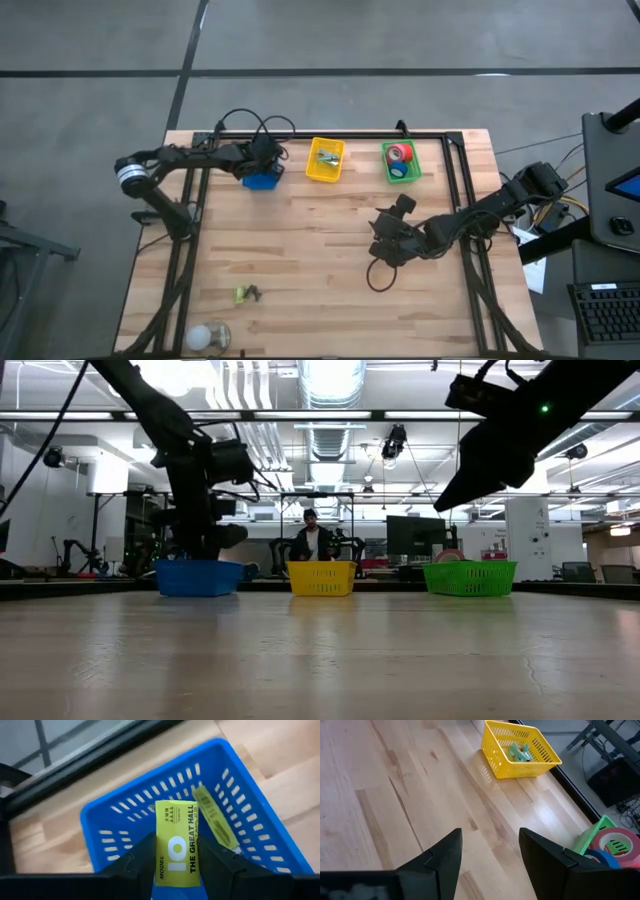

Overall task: Pick and place Stapler, Stapler remover, tape
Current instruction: Put the green staple box into the blue bin, then put the black staple remover into the yellow bin

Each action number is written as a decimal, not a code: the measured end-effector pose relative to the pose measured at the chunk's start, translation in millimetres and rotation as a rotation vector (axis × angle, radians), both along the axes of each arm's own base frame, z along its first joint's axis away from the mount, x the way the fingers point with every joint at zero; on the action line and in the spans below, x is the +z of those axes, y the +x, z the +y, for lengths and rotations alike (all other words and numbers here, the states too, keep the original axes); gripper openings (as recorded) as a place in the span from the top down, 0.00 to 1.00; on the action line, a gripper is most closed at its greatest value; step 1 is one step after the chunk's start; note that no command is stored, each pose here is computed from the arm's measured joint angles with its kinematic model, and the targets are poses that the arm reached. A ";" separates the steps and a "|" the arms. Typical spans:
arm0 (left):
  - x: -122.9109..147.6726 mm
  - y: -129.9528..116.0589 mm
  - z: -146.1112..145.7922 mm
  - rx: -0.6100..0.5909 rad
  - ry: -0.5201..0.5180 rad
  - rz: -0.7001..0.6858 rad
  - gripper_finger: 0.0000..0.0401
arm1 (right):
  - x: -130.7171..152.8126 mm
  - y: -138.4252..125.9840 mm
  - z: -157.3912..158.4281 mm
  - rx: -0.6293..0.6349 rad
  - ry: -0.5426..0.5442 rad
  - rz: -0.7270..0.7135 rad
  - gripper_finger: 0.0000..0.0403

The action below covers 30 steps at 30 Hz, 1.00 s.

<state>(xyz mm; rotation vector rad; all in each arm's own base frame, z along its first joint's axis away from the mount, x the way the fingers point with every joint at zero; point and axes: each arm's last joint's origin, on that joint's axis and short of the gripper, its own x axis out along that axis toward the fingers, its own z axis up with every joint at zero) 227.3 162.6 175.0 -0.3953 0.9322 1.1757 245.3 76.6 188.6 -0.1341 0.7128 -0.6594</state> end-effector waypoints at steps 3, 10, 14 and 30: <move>-4.9 1.3 1.3 -0.002 -0.014 0.008 0.66 | -0.9 -0.4 -0.1 0.001 0.000 0.001 0.52; -3.0 -0.3 0.4 -0.010 -0.012 0.022 0.52 | -1.8 -1.0 -0.3 0.000 -0.001 0.004 0.52; 4.6 -2.4 -2.5 -0.041 -0.015 0.011 0.41 | -1.8 -1.0 -0.4 0.000 -0.002 0.004 0.52; 49.1 -25.0 -75.6 -0.241 -0.235 -0.214 0.36 | -3.7 -2.1 -0.7 0.001 -0.003 0.009 0.52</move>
